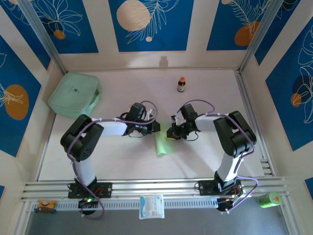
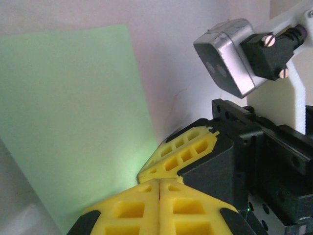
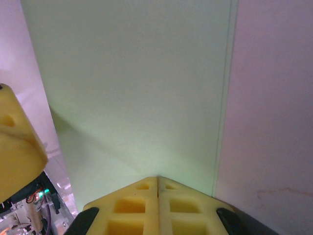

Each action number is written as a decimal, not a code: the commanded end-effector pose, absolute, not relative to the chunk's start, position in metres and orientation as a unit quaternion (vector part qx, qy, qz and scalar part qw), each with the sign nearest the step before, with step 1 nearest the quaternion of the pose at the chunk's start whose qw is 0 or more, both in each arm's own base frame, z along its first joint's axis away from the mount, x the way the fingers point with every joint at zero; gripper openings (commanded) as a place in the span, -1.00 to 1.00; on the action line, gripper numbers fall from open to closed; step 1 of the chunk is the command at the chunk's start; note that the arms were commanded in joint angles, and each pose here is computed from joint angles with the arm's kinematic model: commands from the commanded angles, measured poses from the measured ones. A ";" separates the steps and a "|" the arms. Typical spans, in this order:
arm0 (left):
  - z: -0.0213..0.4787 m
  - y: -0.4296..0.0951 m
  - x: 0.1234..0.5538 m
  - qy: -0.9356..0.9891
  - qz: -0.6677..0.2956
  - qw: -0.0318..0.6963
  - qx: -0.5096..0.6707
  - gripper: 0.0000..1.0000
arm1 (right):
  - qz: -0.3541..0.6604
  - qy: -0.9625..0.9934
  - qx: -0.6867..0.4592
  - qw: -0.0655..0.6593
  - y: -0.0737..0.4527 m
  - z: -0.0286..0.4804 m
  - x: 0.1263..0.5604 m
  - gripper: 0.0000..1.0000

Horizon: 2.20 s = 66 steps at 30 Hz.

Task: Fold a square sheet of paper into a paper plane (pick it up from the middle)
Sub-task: First fold the square sheet of paper in half at the center of the table.

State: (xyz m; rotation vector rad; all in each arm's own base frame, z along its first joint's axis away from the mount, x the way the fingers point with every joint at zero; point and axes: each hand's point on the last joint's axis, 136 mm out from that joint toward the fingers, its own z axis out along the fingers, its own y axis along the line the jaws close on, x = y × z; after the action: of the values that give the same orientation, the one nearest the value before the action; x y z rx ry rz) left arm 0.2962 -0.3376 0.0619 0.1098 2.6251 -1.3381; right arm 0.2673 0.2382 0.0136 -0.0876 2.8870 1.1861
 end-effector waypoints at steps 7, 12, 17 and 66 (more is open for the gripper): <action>0.047 -0.329 0.294 0.891 -0.446 0.077 0.036 -1.00 | 0.321 0.946 0.007 -0.031 0.217 -0.015 0.252 -1.00; 0.024 -0.321 0.287 0.903 -0.424 0.061 0.030 -1.00 | 0.319 0.947 0.011 -0.033 0.217 -0.016 0.252 -1.00; 0.000 -0.302 0.279 0.925 -0.374 0.058 0.031 -1.00 | 0.316 0.948 0.013 -0.036 0.216 -0.017 0.249 -1.00; -0.008 -0.286 0.336 0.933 -0.356 0.053 -0.024 -1.00 | 0.311 0.949 0.019 -0.040 0.214 -0.018 0.244 -1.00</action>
State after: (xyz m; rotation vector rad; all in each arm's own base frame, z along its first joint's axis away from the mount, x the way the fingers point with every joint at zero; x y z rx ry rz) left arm 0.3432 -0.3017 0.0213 -0.0059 2.7580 -1.1791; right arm 0.2672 0.2377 0.0131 -0.0480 2.8989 1.1854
